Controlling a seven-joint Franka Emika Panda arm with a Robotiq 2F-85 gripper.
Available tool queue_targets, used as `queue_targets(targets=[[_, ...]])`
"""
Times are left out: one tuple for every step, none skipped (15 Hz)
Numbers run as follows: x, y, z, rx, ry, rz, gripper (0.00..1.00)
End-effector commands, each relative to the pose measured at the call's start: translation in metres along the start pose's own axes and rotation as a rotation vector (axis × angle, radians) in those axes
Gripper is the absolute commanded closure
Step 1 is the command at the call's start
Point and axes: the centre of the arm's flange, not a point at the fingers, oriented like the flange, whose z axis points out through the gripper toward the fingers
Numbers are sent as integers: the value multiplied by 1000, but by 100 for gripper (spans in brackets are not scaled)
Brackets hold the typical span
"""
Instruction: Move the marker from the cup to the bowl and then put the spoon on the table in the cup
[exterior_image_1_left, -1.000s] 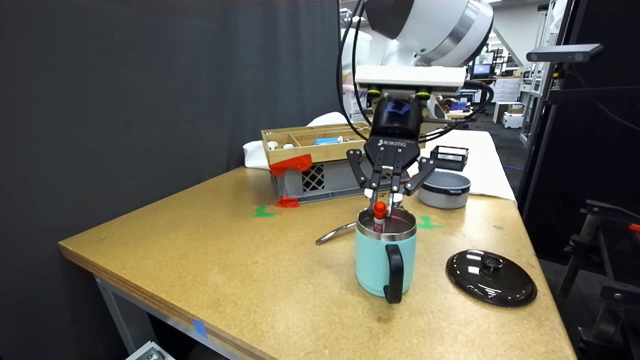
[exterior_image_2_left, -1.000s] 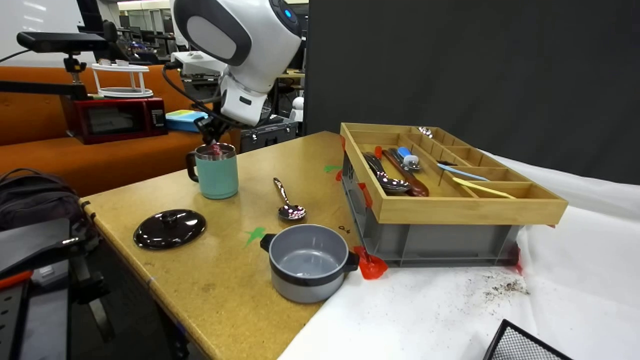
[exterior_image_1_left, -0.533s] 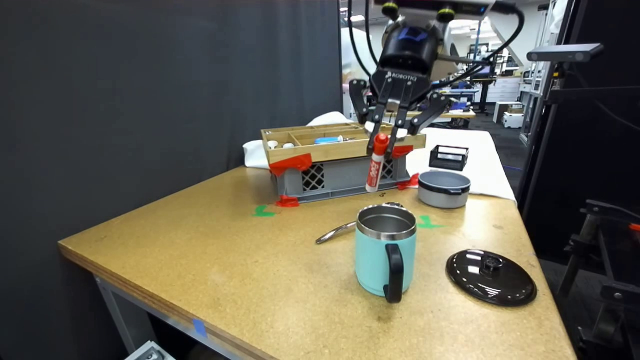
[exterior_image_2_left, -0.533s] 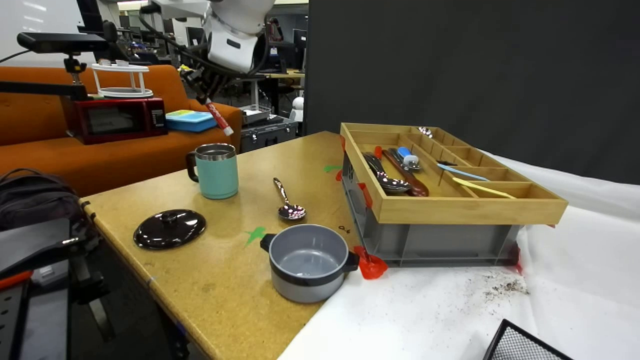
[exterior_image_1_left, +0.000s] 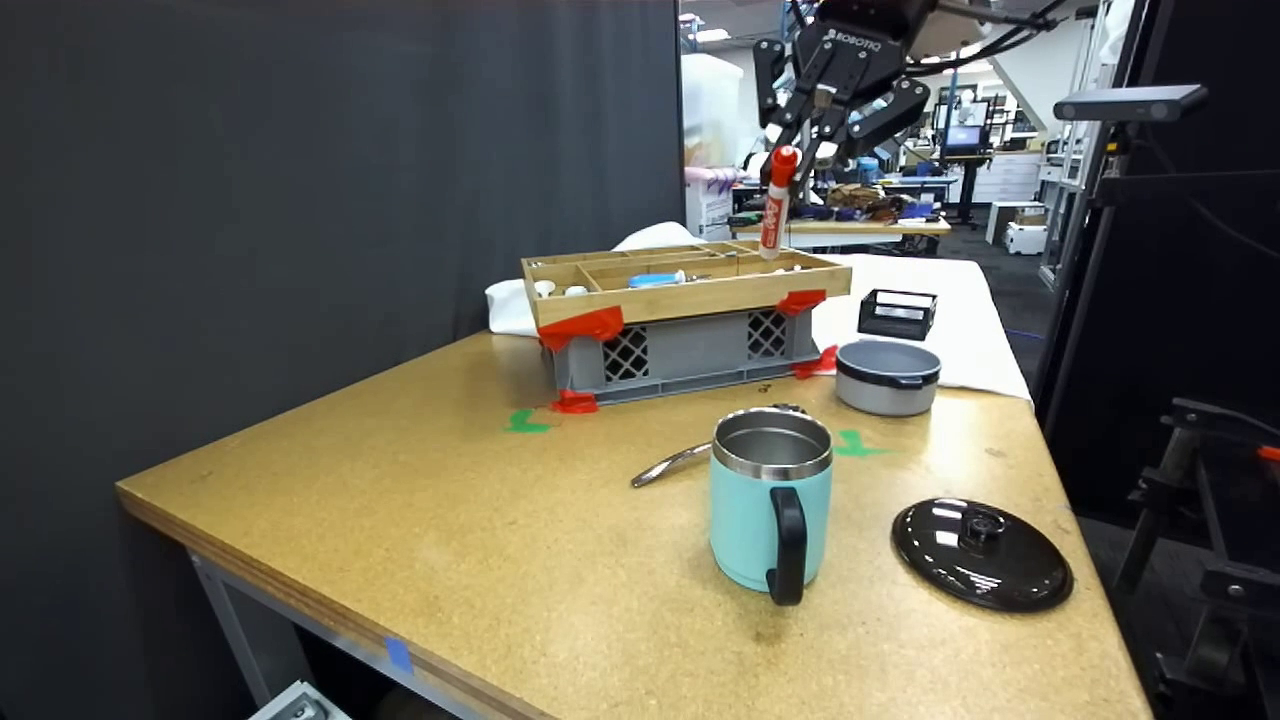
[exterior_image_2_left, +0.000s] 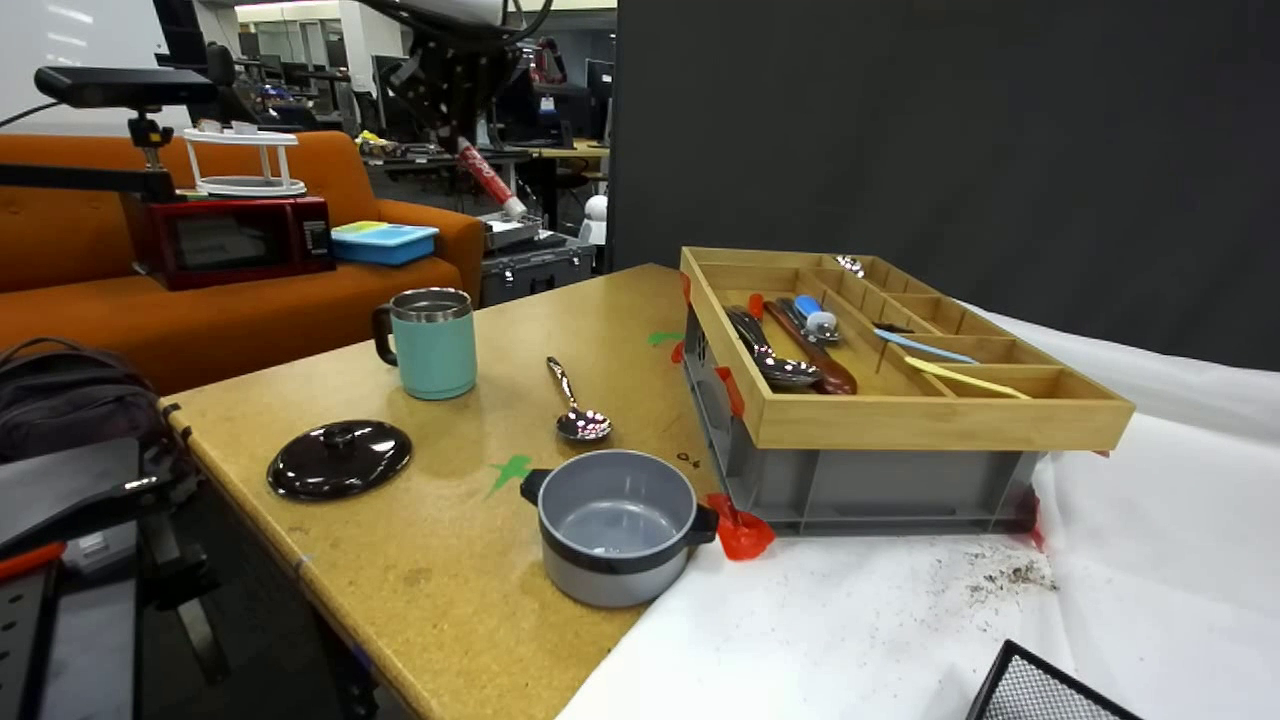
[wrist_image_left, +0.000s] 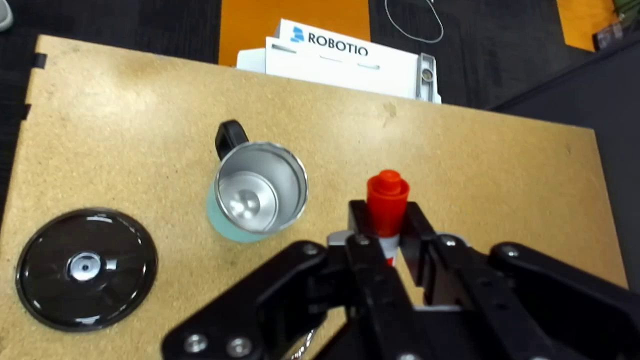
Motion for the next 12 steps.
queue_targets(targets=[[49,9,-32,57,82,99,95],[69,12,-42,76,98,140,95],[89,18,-52,93,109,181,95],[110,22,-59,103,112,234,95],[130,30,-65,111,109,280,95],[146,38,-63,109,107,325,95],[164,47,-63,108,102,357,95],[178,54,-57,102,102,391,95],[192,61,-51,95,97,419,95],[202,66,-41,84,92,450,95],[213,71,-32,72,87,476,95],[223,75,-22,61,83,503,95]])
